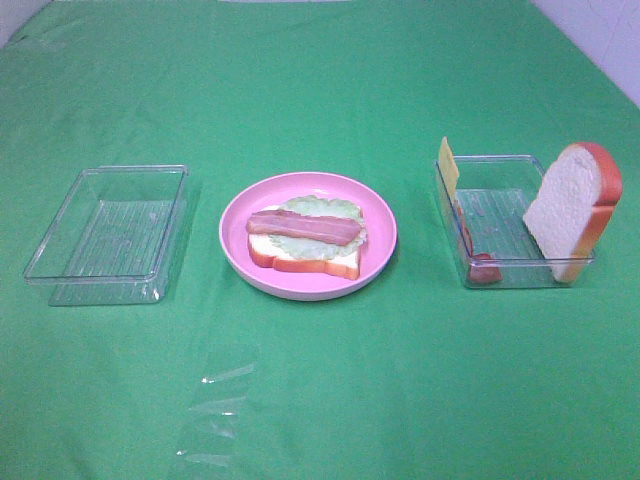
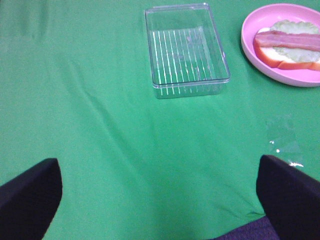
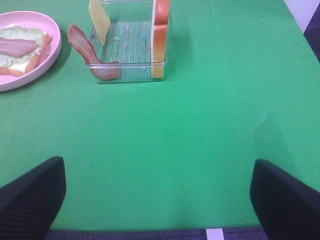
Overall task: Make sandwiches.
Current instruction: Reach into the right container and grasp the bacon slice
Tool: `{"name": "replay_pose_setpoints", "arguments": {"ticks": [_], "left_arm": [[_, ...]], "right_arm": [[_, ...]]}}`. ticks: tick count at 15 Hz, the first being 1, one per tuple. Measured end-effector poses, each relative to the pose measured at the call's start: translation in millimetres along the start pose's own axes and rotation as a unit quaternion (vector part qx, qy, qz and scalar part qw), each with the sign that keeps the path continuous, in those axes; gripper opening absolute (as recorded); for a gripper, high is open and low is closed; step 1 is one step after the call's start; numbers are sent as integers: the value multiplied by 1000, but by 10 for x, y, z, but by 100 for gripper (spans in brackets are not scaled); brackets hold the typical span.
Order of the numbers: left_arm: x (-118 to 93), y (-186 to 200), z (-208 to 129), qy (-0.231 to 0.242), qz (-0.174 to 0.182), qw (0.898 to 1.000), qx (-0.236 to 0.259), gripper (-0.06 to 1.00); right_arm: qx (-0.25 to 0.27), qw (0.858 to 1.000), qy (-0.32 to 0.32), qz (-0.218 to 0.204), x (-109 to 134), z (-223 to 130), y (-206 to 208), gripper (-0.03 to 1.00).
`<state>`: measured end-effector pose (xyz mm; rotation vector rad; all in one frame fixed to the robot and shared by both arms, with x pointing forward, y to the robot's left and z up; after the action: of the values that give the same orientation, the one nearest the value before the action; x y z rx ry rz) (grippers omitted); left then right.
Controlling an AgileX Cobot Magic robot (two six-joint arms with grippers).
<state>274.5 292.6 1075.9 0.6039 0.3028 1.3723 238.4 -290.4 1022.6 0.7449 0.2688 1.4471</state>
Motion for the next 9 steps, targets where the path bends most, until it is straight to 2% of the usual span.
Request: {"name": "replay_pose_setpoints", "arguments": {"ticks": [2, 5, 9], "left_arm": [[-59, 112, -194, -1, 11, 999, -47, 97], [-102, 188, -341, -4, 18, 997, -78, 97], [-108, 154, -391, -1, 16, 998, -65, 97]], "right_arm": [[0, 1000, 0, 0, 0, 0, 0, 96], [0, 1000, 0, 0, 0, 0, 0, 96], [0, 1000, 0, 0, 0, 0, 0, 96]]}}
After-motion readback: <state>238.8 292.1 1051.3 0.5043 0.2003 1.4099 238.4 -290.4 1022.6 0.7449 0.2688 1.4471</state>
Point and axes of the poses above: a point on each arm's last joint axis where the gripper is mounted, y pointing back along that axis away from the gripper, x along the wrist's bending axis when the last joint is at zero, z = x × y, the point moved 1 cm from there along -y, pointing out along that axis toward the gripper, and after that the axes turned 13 degrees about -y, right-handed, at the moved point
